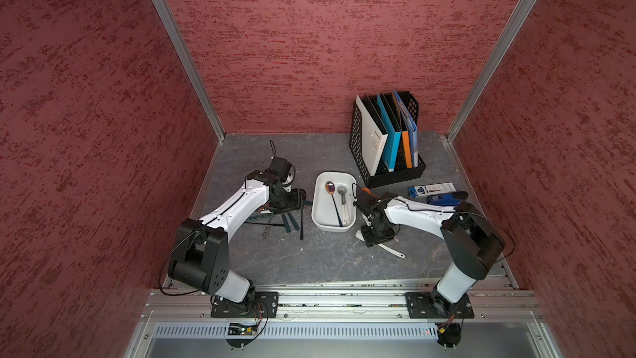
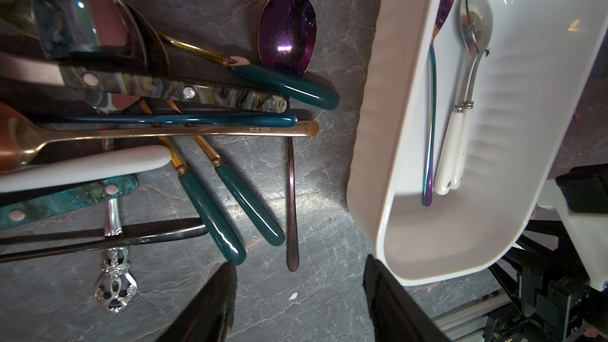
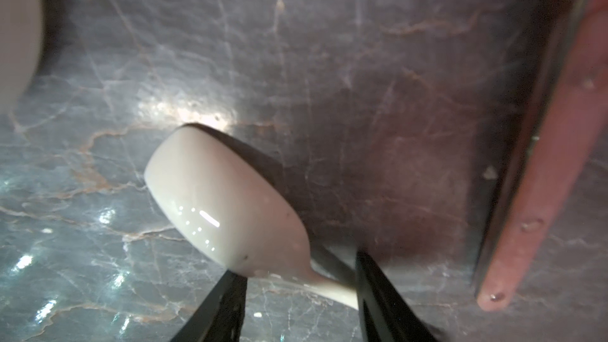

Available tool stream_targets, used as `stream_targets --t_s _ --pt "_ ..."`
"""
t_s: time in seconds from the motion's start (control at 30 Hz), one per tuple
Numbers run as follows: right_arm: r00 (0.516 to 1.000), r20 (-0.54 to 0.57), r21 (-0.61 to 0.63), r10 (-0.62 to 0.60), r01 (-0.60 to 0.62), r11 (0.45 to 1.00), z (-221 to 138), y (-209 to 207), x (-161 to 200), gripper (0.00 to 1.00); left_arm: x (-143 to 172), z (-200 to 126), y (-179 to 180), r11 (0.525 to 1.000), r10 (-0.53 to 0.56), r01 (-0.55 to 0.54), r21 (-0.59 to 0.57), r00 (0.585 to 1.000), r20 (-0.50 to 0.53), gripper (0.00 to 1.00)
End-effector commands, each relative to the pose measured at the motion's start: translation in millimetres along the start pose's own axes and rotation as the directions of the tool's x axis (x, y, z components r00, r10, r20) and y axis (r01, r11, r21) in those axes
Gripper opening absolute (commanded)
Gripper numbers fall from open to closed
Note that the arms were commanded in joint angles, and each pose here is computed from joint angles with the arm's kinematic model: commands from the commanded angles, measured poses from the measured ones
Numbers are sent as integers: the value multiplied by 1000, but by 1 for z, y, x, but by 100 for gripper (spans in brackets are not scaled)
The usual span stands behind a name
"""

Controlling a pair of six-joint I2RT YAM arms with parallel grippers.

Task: Put the spoon into the storage box
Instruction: Pick up the spoon from the center of the board.

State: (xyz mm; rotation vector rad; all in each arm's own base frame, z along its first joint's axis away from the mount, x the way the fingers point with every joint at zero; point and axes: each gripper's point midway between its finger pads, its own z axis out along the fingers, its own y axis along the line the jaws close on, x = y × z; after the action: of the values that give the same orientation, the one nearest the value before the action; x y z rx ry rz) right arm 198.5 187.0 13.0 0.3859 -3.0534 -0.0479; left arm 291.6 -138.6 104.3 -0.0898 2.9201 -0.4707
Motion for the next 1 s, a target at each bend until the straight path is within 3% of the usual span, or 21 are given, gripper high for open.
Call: stream_targets --t_s 0.0,0.3,0.97 --pt "987 -141 -7 72 -74 997 33 -1 31 46 -6 -3 -5 1000 17 -17 16 1000 7 65" --pt "993 -108 -52 39 -45 998 27 2 34 31 -8 -3 -7 1000 19 -19 18 1000 7 65" --pt "985 -136 -107 -108 94 990 34 13 47 18 -7 -5 -6 1000 17 -17 1 1000 10 65"
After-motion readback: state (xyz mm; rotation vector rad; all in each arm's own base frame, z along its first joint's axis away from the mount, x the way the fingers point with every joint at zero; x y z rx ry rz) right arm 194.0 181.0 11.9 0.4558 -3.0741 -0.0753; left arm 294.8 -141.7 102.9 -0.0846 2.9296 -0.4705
